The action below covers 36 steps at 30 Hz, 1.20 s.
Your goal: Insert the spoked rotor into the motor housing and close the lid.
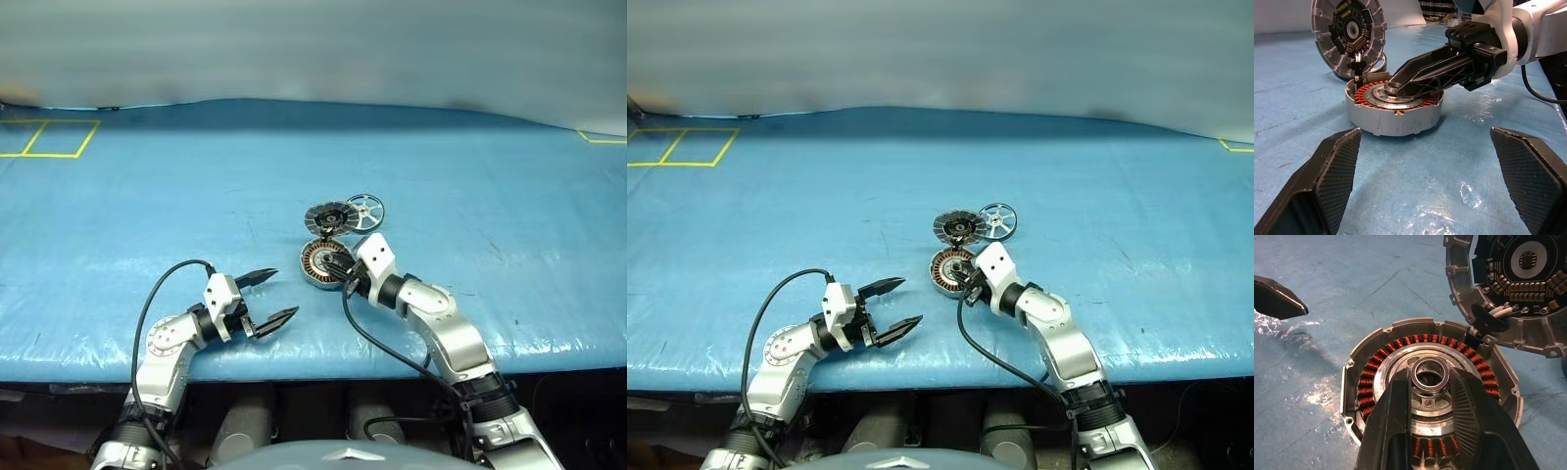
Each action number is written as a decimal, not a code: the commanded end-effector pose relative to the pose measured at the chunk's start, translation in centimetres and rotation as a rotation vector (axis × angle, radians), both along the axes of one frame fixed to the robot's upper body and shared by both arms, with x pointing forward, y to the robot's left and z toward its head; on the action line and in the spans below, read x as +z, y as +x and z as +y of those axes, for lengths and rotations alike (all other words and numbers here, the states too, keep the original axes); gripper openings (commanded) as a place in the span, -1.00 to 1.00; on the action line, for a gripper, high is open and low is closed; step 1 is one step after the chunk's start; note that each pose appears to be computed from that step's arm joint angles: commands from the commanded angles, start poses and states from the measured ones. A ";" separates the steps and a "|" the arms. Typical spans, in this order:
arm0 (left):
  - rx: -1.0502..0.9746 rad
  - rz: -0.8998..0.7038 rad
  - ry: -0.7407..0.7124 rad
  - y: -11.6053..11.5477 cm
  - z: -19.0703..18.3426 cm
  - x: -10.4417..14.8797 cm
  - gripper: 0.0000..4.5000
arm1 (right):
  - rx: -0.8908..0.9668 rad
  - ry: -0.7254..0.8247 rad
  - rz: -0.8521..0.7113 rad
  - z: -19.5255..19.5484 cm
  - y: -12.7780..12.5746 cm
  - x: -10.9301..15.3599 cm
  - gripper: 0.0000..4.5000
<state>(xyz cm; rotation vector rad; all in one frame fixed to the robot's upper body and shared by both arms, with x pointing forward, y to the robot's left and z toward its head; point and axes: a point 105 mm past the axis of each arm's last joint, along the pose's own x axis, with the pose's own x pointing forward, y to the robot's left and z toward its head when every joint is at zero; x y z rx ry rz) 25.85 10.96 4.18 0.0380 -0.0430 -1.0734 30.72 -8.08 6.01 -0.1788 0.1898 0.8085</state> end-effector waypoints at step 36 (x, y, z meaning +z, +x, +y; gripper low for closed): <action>-0.018 0.009 0.002 -0.4 -0.5 -0.3 1.00 | -0.016 0.116 -0.012 0.5 0.6 1.5 -0.34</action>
